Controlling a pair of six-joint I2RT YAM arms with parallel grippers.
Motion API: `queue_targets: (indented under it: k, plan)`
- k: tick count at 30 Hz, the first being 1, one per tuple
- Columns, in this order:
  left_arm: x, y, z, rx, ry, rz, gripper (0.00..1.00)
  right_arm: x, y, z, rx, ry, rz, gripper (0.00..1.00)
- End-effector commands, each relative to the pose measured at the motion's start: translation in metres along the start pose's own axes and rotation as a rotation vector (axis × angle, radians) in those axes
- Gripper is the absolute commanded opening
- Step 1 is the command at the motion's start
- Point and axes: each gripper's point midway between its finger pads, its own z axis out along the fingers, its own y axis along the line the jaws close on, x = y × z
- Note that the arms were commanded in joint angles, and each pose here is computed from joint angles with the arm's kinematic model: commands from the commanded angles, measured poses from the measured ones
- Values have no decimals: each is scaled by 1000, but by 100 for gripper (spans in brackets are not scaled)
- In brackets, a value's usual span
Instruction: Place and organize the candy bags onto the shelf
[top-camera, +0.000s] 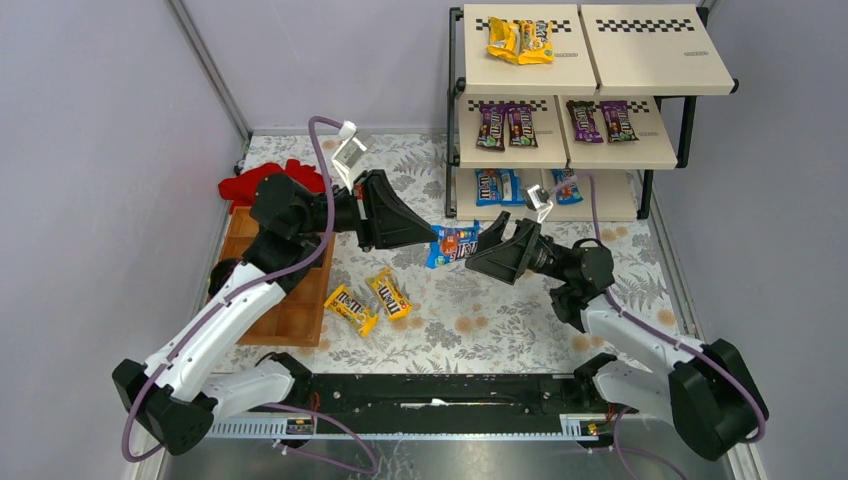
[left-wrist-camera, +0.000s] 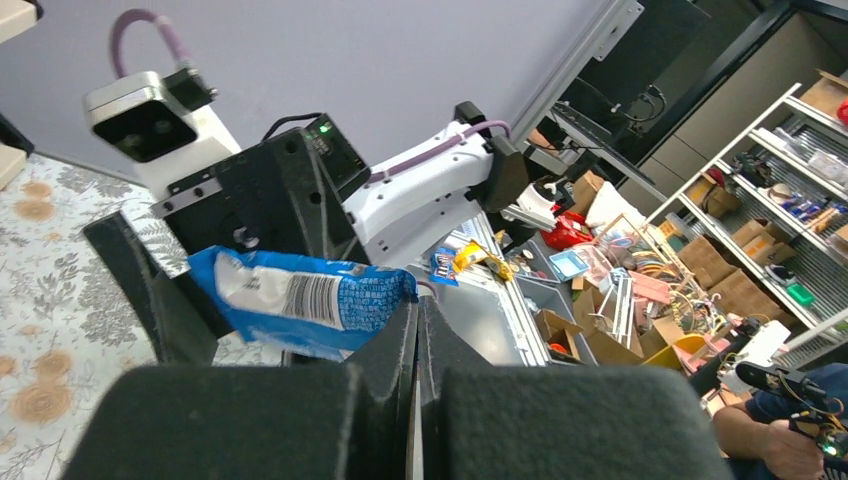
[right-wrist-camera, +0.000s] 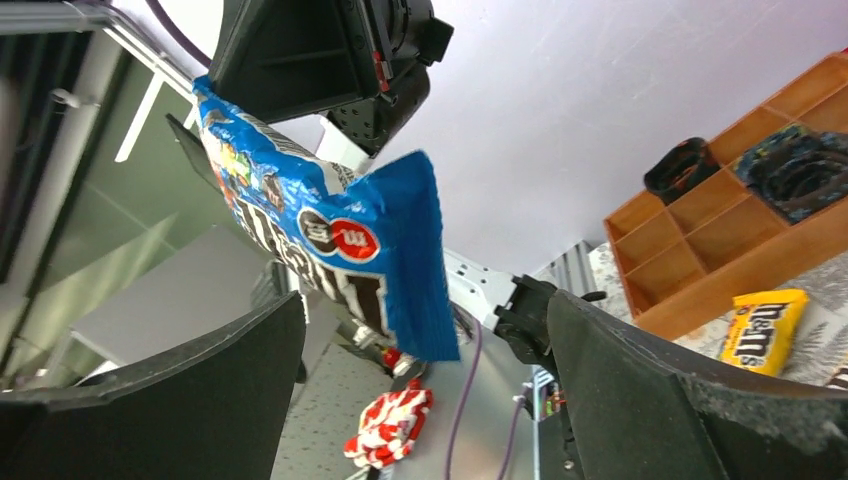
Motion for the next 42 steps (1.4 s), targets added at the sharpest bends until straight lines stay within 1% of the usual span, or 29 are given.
queue_targets:
  k: [1, 3, 6, 12, 16, 21, 26, 33, 38, 42]
  plan:
    - [-3, -14, 3, 77, 0, 22, 0, -13, 45, 7, -199, -41, -5, 95]
    - [0, -9, 4, 68, 0, 11, 0, -15, 55, 7, -245, -45, 16, 93]
    - [6, 1, 4, 40, 13, 1, 0, -19, 66, 8, -260, -41, 14, 92]
    - [10, 11, 3, 8, 18, -3, 0, -22, 76, 7, -180, -45, -91, 92]
    - [9, 19, 1, -40, 12, 13, 0, -20, 85, 3, -174, -40, -129, 89]
    - [2, 23, -3, -62, -5, 10, 0, -17, 85, 1, -166, -33, -139, 86]
    - [-1, 27, -7, -78, -17, 13, 0, -13, 81, -2, -150, -26, -129, 81]
    - [-1, 32, -13, -100, -17, 6, 0, -15, 64, -4, -45, -54, -143, 70]
    - [-1, 34, -18, -117, -17, -5, 0, -19, 55, -5, 29, -75, -168, 65]
    - [2, 35, -19, -116, -12, -13, 0, -20, 47, -5, 58, -81, -155, 58]
